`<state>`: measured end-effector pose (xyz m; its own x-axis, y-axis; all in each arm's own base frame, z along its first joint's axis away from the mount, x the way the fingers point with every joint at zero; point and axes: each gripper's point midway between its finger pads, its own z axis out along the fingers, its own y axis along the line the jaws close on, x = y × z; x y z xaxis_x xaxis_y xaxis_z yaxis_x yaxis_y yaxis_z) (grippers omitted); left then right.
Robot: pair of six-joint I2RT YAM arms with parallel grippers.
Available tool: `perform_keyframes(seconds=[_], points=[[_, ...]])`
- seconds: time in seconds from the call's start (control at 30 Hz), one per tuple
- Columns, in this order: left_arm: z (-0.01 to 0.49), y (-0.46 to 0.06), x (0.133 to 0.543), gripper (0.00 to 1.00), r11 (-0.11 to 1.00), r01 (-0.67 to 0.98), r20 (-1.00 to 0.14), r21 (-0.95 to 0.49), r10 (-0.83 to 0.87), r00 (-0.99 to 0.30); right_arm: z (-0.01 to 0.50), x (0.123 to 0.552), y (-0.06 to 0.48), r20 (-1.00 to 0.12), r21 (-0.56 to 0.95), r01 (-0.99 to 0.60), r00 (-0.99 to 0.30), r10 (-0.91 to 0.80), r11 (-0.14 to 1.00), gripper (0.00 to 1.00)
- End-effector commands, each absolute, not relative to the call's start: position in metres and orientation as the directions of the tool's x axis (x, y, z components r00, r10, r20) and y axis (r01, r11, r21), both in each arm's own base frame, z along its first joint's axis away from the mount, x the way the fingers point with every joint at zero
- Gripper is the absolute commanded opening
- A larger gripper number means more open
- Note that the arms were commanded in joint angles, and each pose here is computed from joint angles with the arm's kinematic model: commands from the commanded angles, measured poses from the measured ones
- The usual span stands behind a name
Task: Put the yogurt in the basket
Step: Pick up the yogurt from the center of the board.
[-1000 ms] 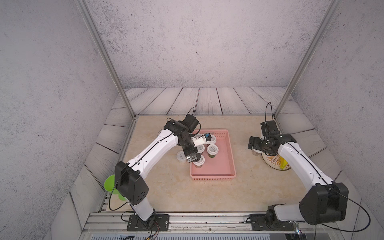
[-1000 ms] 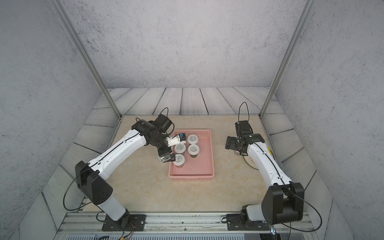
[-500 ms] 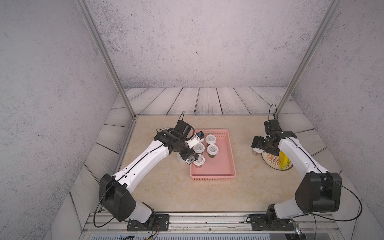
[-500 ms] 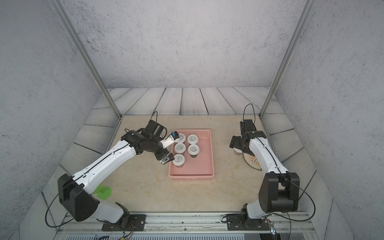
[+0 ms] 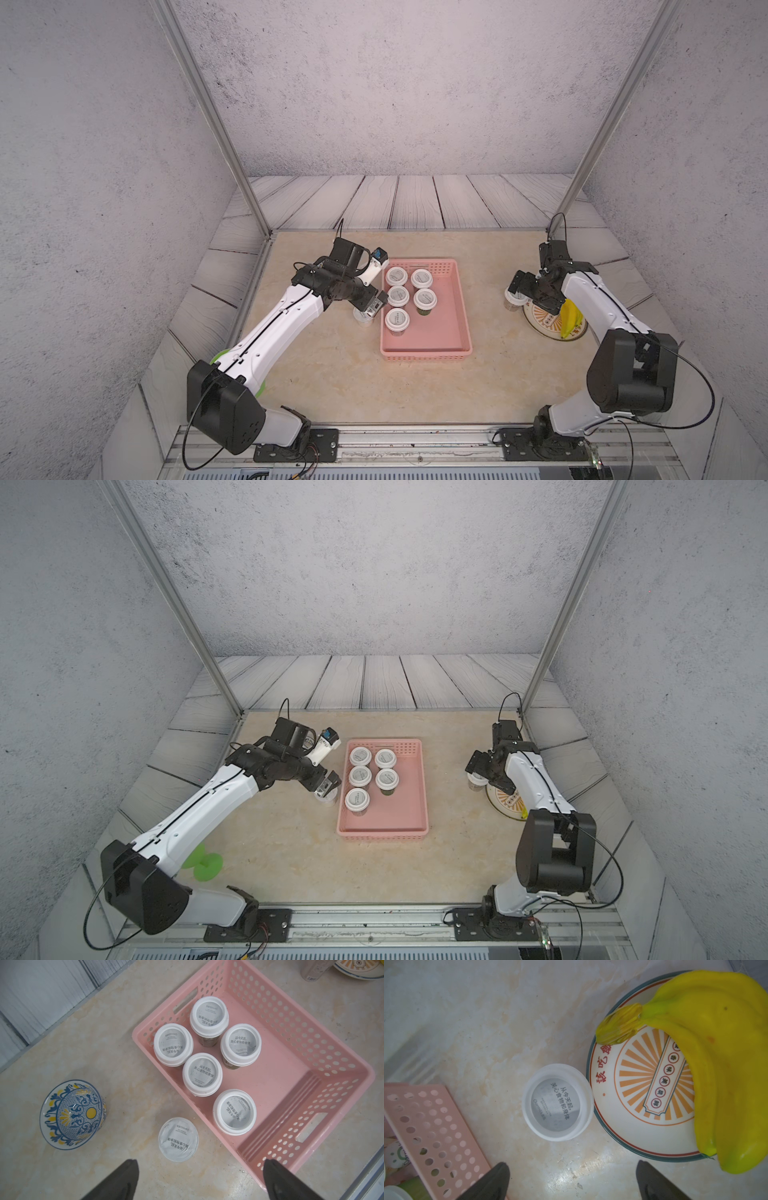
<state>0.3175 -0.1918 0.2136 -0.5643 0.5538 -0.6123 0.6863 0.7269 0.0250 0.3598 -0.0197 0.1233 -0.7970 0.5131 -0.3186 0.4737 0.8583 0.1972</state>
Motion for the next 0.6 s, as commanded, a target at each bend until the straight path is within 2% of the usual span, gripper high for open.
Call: perform_keyframes(seconds=[0.0, 0.3, 0.57], points=[[0.22, -0.182, 0.325, 1.0, 0.767, 0.642, -0.644, 0.004, 0.493, -0.585, 0.123, 0.369, -0.015, -0.293, 0.261, 0.485, -0.784, 0.547, 0.835, 1.0], [0.225, -0.135, 0.35, 1.0, 0.873, 0.486, -0.666, 0.045, 0.389, -0.637, 0.115, 0.377, -0.018, -0.275, 0.28, 0.503, -0.774, 0.57, 0.818, 0.99], [0.222, -0.121, 0.355, 1.0, 0.895, 0.445, -0.677, 0.019, 0.339, -0.654, 0.108, 0.385, -0.019, -0.264, 0.286, 0.513, -0.77, 0.581, 0.809, 1.0]])
